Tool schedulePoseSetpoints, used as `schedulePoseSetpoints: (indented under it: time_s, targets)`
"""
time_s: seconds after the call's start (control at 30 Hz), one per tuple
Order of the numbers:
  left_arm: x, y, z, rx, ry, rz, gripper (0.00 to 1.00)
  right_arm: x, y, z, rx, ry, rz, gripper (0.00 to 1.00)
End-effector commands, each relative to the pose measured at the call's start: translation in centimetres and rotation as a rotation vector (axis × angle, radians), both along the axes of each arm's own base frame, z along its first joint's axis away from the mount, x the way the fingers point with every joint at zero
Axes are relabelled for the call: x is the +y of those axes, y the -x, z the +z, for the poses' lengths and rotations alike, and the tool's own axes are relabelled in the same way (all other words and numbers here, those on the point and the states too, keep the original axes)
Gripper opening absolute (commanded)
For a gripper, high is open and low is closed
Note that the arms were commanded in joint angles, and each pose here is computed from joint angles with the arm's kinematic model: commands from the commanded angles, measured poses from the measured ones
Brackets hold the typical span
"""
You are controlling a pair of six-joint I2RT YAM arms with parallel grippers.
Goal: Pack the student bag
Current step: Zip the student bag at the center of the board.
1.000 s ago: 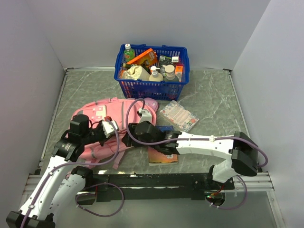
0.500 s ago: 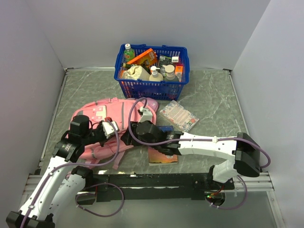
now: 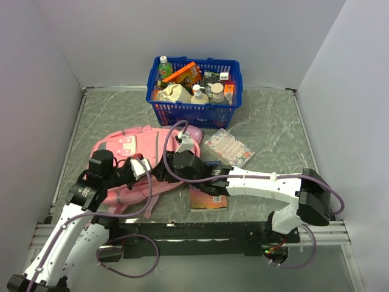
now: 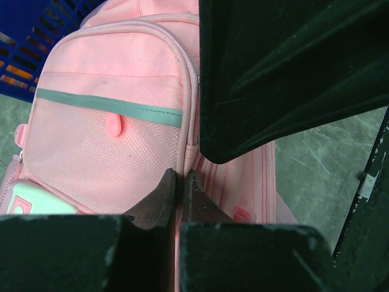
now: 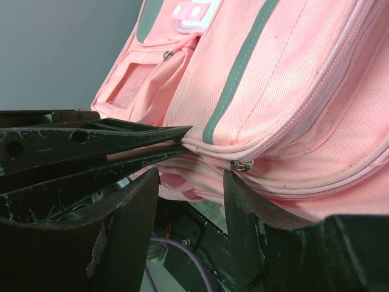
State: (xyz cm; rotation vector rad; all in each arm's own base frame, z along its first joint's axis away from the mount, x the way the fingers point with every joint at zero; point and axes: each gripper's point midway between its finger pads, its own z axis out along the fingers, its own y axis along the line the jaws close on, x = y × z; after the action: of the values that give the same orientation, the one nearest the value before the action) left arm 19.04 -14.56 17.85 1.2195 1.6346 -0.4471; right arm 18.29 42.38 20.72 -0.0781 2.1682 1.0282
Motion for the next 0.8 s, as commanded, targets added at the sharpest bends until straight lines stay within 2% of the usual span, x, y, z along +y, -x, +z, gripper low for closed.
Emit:
schedulePoseSetpoints:
  time_s: [0.0,0.23,0.47,0.6,0.63,0.77]
  targets:
    - [-1.1,0.3,2.4,-0.086,0.053,-0.068,0.01,0.3,-1.3,1.1,0.007,-0.044,-0.044,0.54]
    - [-1.3,0.1,3.2,-0.096,0.068,-0.066,0.01,0.2,-1.1,-1.4,0.073,0.014,-0.064,0.54]
    - [-1.6,0.3,4.5,-0.101,0.090,-0.085,0.01,-1.9,-2.2,-3.3,0.119,0.055,-0.212,0.52]
    - [-1.6,0.7,4.8,-0.106,0.090,-0.094,0.01,-2.6,-2.9,-3.8,0.143,0.132,-0.288,0.50]
    - [-1.6,0.7,4.9,-0.114,0.089,-0.098,0.01,-3.3,-2.6,-4.7,0.157,0.193,-0.297,0.49]
    - [-1.6,0.8,5.2,-0.120,0.093,-0.101,0.01,-4.1,-2.8,-5.3,0.154,0.268,-0.322,0.43]
